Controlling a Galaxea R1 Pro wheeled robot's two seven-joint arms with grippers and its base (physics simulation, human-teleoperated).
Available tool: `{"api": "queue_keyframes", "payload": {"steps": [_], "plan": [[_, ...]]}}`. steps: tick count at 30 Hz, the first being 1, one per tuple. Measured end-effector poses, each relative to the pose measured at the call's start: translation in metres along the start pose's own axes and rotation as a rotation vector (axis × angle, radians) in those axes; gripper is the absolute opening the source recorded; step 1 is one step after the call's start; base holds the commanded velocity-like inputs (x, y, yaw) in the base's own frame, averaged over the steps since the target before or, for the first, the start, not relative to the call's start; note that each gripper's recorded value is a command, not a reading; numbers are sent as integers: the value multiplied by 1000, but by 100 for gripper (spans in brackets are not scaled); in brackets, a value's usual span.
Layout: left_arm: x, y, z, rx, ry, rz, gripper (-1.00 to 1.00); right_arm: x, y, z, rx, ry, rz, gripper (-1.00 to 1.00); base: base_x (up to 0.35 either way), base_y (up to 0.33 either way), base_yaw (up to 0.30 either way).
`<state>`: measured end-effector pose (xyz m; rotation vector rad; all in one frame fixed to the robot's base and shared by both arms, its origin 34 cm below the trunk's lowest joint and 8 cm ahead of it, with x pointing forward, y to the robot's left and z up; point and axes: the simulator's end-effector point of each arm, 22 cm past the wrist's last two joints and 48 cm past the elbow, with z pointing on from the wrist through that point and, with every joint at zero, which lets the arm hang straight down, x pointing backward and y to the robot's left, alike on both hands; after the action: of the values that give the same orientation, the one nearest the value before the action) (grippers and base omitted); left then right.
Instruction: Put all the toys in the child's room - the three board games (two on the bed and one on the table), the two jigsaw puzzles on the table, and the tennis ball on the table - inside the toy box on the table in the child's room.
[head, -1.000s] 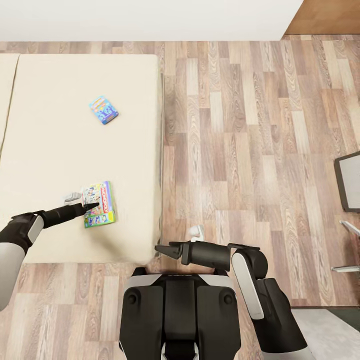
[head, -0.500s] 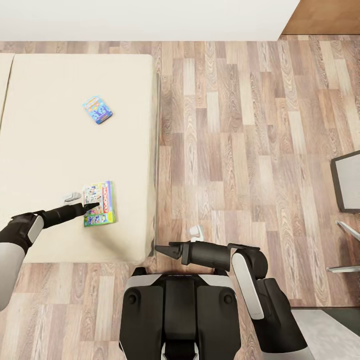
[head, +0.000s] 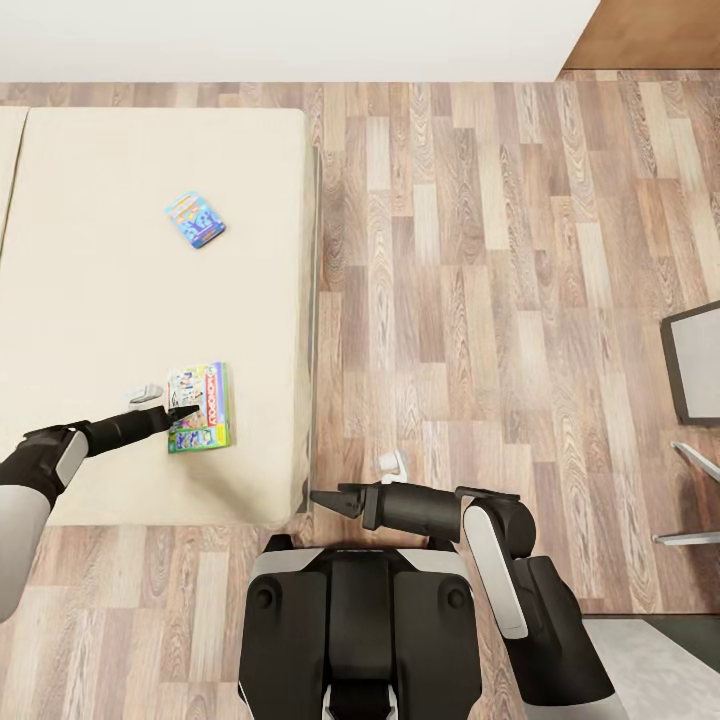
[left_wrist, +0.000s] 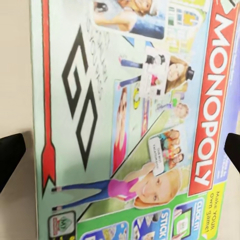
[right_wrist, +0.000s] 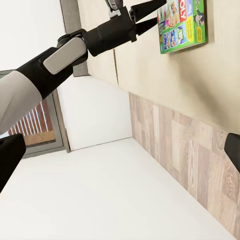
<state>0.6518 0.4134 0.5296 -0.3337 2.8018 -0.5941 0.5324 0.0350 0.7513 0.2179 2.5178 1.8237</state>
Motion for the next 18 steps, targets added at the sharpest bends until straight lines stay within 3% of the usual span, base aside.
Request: {"api": "queue_keyframes", "payload": {"steps": [18], "plan": [[4,-38,21,62,7,6,100,-1,-2,-1,4,-2,1,100,0,0,0]]}}
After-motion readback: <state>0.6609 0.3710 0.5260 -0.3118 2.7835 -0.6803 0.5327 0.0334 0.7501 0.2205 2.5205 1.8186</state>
